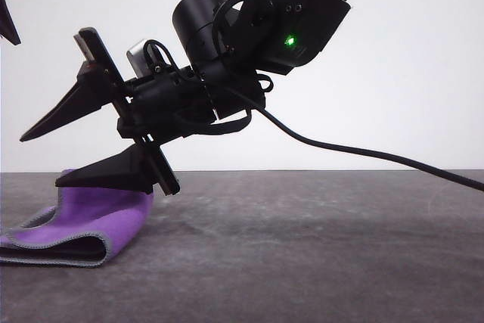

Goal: Fold clothes

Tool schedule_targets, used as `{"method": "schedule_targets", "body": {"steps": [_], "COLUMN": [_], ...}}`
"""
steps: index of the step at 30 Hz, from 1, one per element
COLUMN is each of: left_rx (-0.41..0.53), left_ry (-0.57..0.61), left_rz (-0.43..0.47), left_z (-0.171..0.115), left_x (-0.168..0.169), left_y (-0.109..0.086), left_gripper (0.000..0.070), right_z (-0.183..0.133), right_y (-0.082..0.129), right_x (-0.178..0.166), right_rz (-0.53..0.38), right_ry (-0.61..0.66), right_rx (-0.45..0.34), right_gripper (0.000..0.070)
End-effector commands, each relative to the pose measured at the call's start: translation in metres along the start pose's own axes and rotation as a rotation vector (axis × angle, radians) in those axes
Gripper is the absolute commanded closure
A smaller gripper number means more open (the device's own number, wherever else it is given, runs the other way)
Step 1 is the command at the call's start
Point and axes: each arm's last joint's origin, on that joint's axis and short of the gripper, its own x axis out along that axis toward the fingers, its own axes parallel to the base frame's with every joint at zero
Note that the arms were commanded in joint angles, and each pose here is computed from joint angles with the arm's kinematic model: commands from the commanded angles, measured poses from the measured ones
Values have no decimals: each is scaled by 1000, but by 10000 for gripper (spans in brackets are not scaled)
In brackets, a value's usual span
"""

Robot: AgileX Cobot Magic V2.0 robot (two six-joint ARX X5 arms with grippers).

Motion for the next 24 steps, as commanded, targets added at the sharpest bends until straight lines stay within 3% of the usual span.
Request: {"method": "schedule_targets", "body": {"steps": [1,6,14,18,24], "left_rx": [3,4,5,4,4], "left_ry": [-14,-16,-17,-16,-15], "left_rz": [0,1,0,1,1], "left_z": [5,5,5,5,5], "left_x": [0,0,1,1,1], "left_y": [1,1,1,2,2], "left_gripper": [420,420,420,420,420], "right_z": [5,16,20,15,-17], "right_y": [6,23,67,90,107], "right_x": [0,-31,-128,-180,-248], "right_rz": [6,-122,-561,-733,-888], "right_ry": [-5,-54,-107,-155,-247], "right_rx": [-74,-172,-335,-365,-350], "right_gripper": [347,349,349,349,349]}}
